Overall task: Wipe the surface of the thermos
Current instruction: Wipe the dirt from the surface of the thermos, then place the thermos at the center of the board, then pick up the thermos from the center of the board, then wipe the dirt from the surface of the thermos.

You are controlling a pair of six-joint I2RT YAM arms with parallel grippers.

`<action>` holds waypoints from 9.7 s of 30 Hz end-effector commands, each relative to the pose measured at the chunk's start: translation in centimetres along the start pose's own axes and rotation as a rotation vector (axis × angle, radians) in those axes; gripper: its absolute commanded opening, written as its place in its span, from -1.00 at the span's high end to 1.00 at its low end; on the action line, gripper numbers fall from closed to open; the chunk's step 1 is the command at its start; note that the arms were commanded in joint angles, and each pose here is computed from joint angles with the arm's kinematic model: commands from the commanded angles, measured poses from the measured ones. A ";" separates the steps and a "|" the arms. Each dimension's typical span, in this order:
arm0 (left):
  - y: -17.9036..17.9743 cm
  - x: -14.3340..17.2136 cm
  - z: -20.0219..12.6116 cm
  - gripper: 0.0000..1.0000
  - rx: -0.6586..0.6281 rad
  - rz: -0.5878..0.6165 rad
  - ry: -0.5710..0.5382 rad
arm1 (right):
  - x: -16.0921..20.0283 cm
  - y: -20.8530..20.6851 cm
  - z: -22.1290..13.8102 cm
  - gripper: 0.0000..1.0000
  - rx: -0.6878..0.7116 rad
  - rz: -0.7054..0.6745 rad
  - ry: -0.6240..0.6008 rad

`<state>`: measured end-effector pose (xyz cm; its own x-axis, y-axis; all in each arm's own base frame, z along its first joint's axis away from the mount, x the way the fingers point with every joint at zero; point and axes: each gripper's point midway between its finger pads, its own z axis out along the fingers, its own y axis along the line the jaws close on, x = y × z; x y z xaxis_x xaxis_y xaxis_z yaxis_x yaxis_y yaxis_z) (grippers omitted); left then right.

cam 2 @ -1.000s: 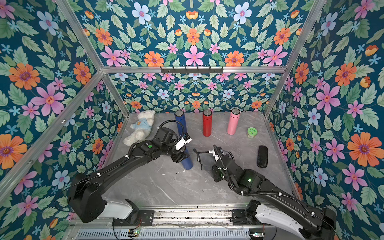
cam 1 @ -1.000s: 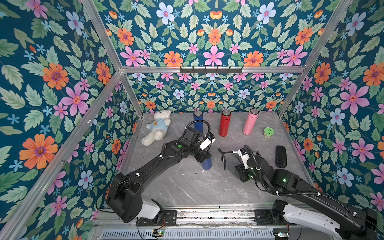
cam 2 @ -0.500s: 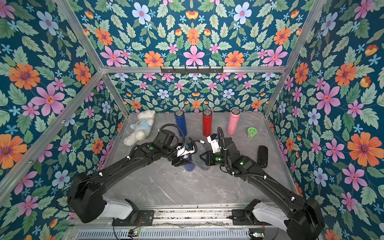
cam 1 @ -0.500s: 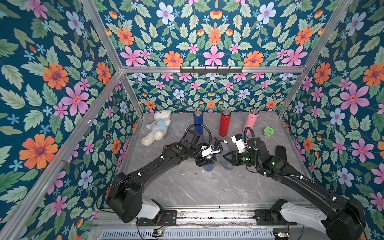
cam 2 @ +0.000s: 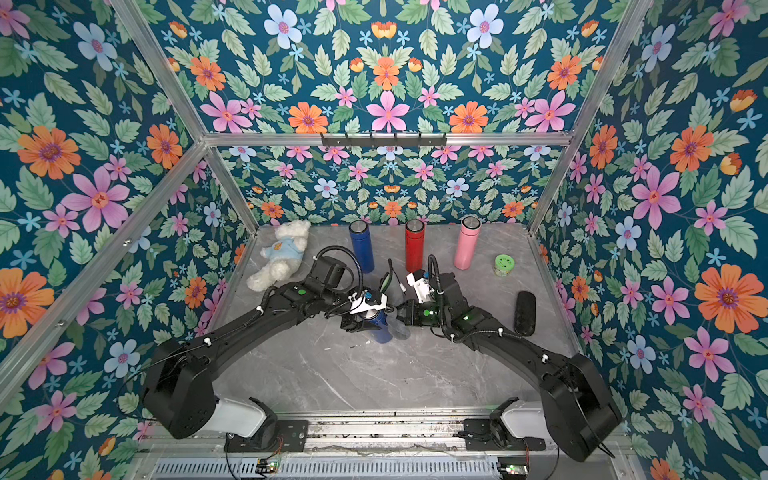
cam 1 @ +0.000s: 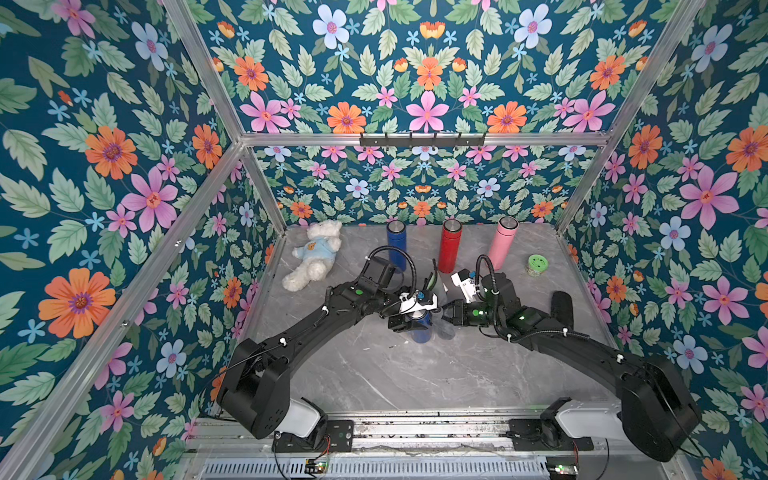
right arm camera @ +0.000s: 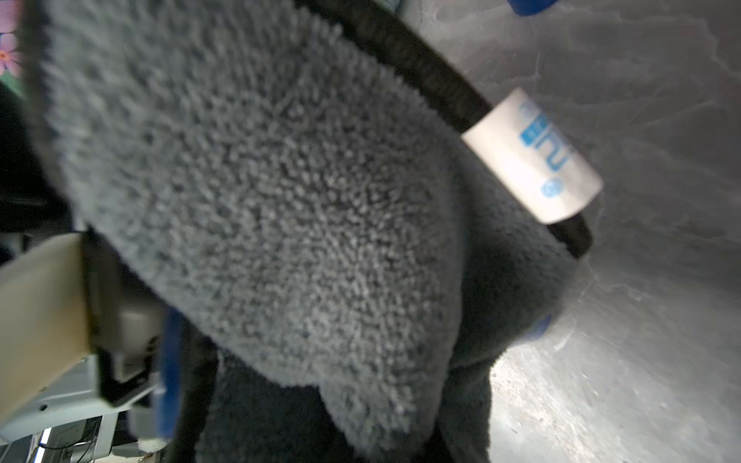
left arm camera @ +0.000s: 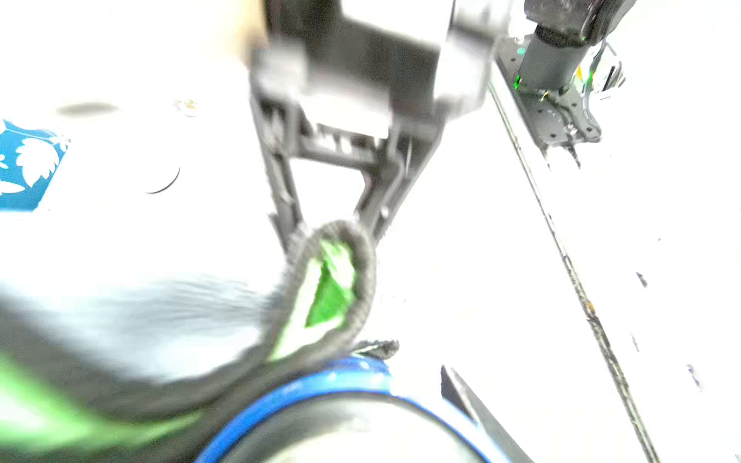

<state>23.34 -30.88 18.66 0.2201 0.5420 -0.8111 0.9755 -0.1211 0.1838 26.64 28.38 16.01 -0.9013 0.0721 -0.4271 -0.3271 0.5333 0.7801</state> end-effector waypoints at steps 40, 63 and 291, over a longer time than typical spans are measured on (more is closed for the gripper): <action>0.3 -3.3 0.8 1.00 0.054 0.111 -0.101 | 2.5 -7.7 5.6 1.00 -0.118 0.146 0.140; -0.4 -2.1 1.1 1.00 0.040 0.153 -0.035 | 0.1 -2.6 7.0 1.00 -0.277 0.122 0.259; 1.9 -5.3 3.6 1.00 -0.405 -0.196 -0.707 | -4.3 4.2 -2.1 1.00 0.245 -0.317 -0.074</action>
<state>26.68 -36.08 20.08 0.0685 -0.1040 -0.9922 0.9051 0.4248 0.0180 26.29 29.51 24.10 -0.7473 -0.0822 -0.6594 -0.5519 0.6295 0.5469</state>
